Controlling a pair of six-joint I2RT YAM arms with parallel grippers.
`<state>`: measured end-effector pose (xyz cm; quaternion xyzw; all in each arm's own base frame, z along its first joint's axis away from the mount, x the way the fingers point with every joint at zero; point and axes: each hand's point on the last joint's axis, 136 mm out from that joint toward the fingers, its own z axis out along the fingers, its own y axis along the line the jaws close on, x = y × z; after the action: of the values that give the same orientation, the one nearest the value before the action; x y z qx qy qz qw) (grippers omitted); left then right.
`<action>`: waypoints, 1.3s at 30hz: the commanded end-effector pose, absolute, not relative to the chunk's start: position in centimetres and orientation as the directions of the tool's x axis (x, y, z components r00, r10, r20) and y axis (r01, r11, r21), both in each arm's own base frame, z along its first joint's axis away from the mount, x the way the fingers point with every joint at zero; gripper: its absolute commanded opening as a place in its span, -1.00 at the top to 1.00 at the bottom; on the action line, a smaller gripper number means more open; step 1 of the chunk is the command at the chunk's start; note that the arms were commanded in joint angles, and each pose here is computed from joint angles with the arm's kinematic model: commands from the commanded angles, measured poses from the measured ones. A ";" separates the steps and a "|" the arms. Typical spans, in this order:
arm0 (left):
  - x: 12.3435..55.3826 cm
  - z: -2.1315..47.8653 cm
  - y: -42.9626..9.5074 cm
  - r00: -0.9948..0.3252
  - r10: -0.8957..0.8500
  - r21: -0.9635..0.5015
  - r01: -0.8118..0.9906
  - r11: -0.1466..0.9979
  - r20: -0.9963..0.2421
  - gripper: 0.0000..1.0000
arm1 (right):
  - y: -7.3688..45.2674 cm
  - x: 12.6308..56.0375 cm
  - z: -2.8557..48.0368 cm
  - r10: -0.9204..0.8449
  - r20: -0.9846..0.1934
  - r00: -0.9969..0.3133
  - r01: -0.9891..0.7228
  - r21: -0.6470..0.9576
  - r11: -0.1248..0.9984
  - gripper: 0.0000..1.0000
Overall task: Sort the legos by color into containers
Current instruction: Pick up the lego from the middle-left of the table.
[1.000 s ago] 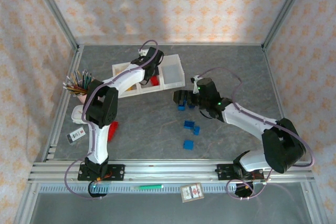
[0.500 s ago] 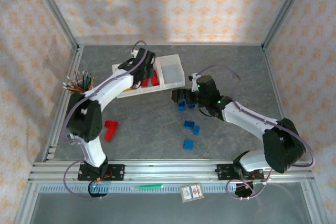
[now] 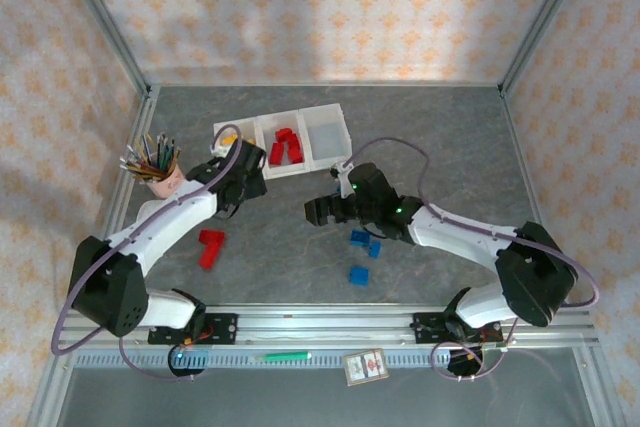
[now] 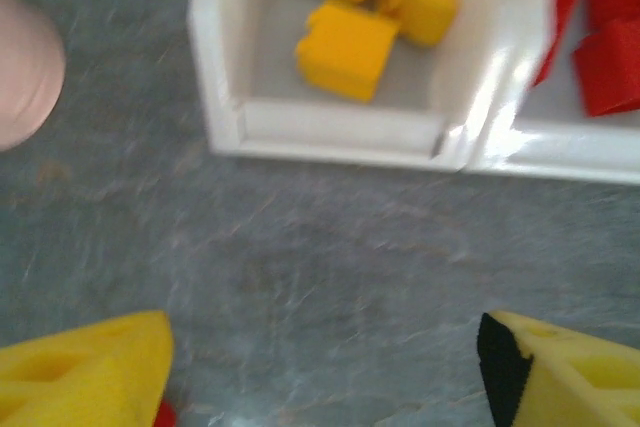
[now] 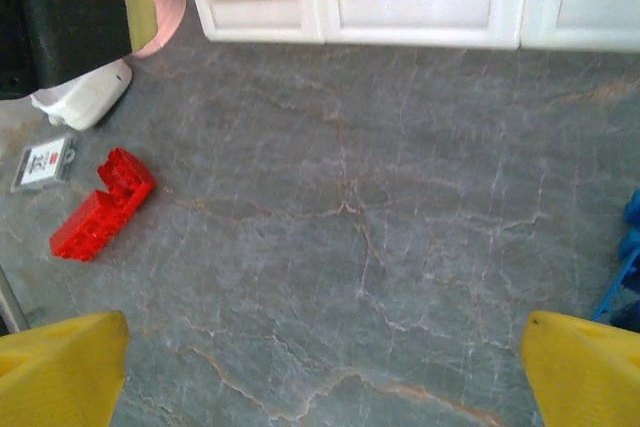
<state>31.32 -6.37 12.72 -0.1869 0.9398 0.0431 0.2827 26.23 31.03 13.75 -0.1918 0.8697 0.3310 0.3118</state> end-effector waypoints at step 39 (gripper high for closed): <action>25.6 1.6 -1.5 -0.638 -0.678 -0.176 -0.668 0.723 -0.366 -0.44 | 32.0 25.5 11.7 -0.134 -0.639 -0.757 -0.521 0.468 0.713 -0.99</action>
<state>25.05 -1.12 1.79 -0.3774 0.9027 0.0010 0.2067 25.09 31.73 11.16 -0.1924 0.8791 0.3295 0.2855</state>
